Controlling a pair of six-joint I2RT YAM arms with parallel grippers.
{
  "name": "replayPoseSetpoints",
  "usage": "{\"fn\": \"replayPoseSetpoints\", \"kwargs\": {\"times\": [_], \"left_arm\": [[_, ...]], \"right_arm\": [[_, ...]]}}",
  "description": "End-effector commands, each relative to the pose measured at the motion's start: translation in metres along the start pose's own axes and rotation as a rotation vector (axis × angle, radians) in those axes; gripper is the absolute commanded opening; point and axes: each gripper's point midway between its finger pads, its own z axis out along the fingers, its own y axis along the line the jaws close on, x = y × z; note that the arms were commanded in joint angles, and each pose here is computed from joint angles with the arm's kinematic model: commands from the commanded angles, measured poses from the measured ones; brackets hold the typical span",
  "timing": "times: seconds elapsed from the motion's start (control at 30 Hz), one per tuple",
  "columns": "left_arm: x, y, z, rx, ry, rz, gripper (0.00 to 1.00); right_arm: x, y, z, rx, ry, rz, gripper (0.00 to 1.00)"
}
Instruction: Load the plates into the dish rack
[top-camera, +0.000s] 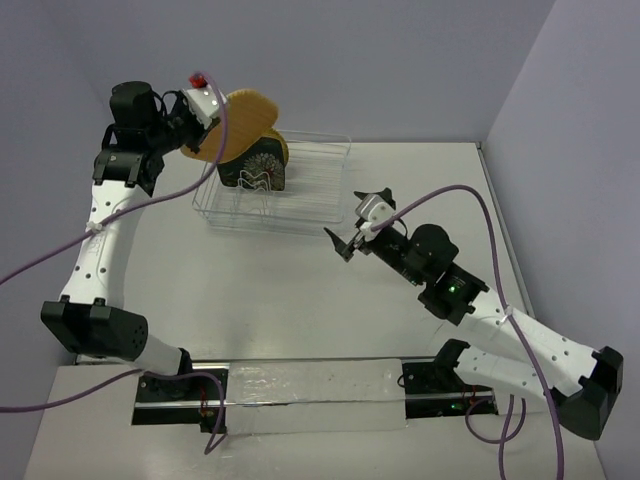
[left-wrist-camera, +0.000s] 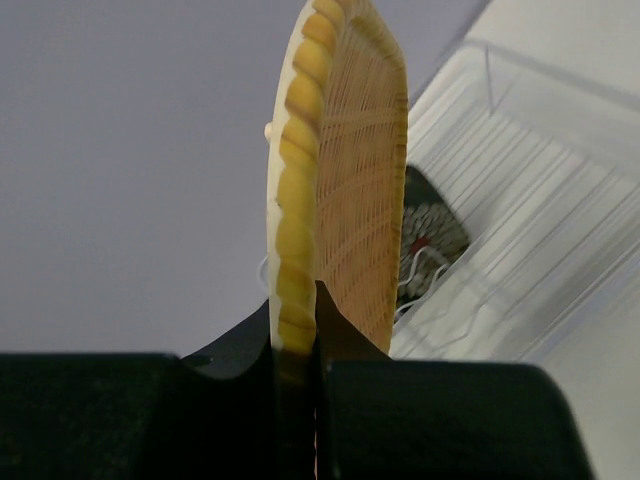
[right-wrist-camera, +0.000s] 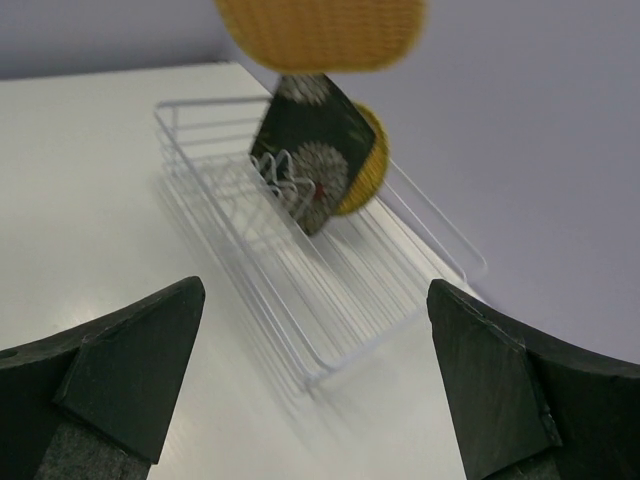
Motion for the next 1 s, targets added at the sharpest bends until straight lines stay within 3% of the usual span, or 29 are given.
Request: {"fn": "replayPoseSetpoints", "kwargs": {"times": [0.0,0.13,0.43,0.83,0.97], "left_arm": [[0.012,0.005,0.007,0.084,0.058,0.458,0.0],[0.036,-0.006,0.019,0.223,0.136,0.594,0.0],[0.092,-0.015,0.075,0.359,0.308,0.699,0.0],[0.127,-0.043,0.095,0.499,0.295,0.786,0.0],[0.108,-0.041,0.091,0.503,0.226,0.791,0.0]], "right_arm": [[0.031,-0.033,-0.016,0.128,0.146,0.024,1.0],[0.046,-0.056,-0.025,0.201,0.219,0.028,1.0],[0.068,-0.079,-0.02,0.248,0.322,0.05,1.0],[0.085,-0.081,-0.004,0.239,0.377,0.087,1.0],[0.089,-0.081,0.002,0.23,0.391,0.094,1.0]]}}
